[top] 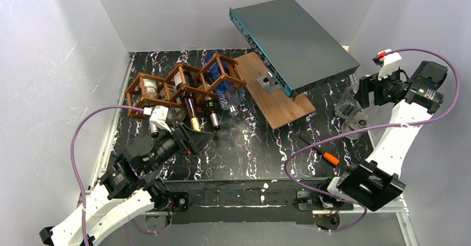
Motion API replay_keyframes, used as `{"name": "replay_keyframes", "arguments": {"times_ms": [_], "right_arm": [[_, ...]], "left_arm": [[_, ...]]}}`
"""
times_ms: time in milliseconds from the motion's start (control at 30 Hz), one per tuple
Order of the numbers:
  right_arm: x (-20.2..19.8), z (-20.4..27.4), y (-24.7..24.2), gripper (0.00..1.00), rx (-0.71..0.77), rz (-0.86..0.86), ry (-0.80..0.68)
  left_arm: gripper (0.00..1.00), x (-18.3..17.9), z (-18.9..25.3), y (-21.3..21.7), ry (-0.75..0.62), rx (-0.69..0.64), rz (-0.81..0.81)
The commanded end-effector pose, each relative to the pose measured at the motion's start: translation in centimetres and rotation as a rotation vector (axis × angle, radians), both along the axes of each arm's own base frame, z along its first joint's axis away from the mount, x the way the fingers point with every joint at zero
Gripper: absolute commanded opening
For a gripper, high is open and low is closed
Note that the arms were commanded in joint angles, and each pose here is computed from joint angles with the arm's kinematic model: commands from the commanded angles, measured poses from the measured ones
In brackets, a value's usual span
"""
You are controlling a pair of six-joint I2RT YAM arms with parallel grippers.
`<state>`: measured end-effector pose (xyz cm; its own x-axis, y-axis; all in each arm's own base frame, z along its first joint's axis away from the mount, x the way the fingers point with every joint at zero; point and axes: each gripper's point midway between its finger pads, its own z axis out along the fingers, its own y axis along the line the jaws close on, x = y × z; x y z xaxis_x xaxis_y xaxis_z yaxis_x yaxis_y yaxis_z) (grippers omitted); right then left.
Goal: Take the wine bottle off the wine rack
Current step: Pick up the wine bottle from the wine rack.
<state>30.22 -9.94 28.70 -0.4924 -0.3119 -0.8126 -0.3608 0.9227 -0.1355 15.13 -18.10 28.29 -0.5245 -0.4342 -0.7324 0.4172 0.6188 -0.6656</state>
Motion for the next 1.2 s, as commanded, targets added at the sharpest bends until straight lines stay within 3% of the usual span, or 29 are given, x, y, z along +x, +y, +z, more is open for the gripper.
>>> {"name": "replay_keyframes", "arguments": {"times_ms": [0,367,700,833,1167], "right_arm": [[-1.0,3.1,2.3,0.90,0.027,0.068,-0.074],[-2.9,5.6,6.6,0.94,0.167,0.183,-0.105],[-3.6,9.9,13.4,0.96,0.354,0.346,-0.153],[-3.0,10.1,17.9,0.96,0.378,0.405,-0.154],[-3.0,10.3,21.6,0.95,0.355,0.532,-0.125]], "left_arm": [[0.98,0.1,0.2,0.6,-0.018,0.015,0.020],[0.98,0.2,0.4,0.5,-0.021,0.019,0.020],[0.98,0.3,0.5,0.3,-0.025,0.024,0.016],[0.98,0.3,0.5,0.3,-0.022,0.022,0.015],[0.98,0.9,0.7,-0.5,0.002,0.021,0.018]]}}
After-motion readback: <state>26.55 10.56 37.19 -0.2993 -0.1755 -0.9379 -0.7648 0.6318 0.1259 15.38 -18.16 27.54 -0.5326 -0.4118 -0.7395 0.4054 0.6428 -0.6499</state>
